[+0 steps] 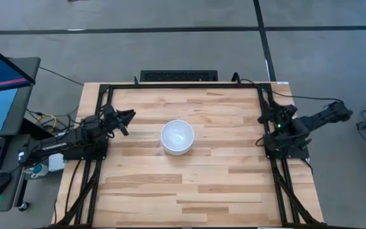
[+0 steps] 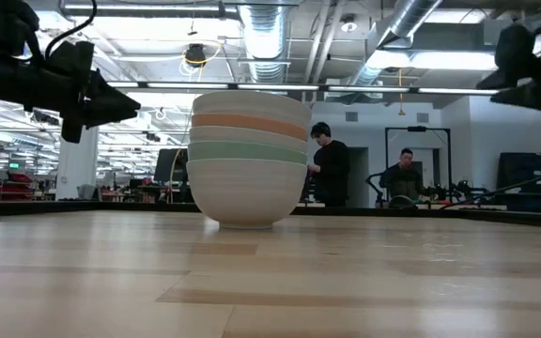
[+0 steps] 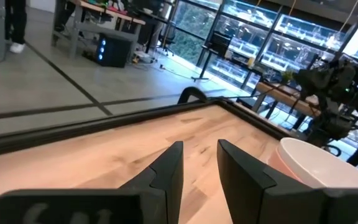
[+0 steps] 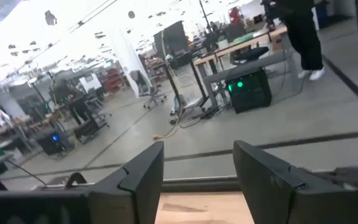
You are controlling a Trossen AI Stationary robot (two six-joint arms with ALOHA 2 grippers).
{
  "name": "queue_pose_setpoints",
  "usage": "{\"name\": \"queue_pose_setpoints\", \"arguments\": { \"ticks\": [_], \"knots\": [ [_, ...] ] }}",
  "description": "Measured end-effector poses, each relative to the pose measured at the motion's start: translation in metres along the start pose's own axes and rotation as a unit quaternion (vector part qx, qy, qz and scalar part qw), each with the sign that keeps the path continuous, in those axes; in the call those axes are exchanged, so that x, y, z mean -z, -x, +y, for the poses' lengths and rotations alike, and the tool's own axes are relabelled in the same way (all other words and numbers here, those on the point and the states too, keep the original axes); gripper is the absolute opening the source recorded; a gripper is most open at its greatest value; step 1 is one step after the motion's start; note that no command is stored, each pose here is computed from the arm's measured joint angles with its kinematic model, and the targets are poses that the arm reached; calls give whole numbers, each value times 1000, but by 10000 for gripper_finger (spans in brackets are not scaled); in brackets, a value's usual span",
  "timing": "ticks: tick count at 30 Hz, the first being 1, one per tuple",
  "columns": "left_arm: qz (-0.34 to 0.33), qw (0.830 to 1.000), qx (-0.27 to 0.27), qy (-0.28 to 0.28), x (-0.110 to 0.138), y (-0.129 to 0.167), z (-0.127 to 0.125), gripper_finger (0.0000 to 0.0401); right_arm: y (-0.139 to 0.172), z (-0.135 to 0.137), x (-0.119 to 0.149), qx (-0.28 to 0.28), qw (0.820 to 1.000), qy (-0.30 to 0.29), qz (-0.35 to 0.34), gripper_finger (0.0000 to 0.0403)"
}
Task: Nest bowls inside each other
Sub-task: Return to Home Position
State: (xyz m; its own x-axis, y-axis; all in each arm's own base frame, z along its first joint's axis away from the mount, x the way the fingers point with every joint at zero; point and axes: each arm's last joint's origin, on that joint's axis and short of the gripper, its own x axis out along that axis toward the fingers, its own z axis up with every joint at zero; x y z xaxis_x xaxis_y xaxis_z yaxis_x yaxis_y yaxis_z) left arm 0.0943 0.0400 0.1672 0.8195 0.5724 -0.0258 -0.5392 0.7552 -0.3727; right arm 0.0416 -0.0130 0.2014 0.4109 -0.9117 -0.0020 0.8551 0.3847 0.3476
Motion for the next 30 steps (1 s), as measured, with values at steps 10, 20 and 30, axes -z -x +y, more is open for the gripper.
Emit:
{"name": "queue_pose_setpoints", "arguments": {
  "ticks": [10,20,30],
  "knots": [
    [-10,1000,-22,-2,-1,0,1,89,0,-3,36,-1,1000,-8,-2,214],
    [-12,999,-30,-40,-2,0,1,89,-2,0,38,26,999,40,20,214],
    [-13,998,-30,-44,-2,0,1,89,0,-3,28,-3,992,126,-1,214]
  ]
}}
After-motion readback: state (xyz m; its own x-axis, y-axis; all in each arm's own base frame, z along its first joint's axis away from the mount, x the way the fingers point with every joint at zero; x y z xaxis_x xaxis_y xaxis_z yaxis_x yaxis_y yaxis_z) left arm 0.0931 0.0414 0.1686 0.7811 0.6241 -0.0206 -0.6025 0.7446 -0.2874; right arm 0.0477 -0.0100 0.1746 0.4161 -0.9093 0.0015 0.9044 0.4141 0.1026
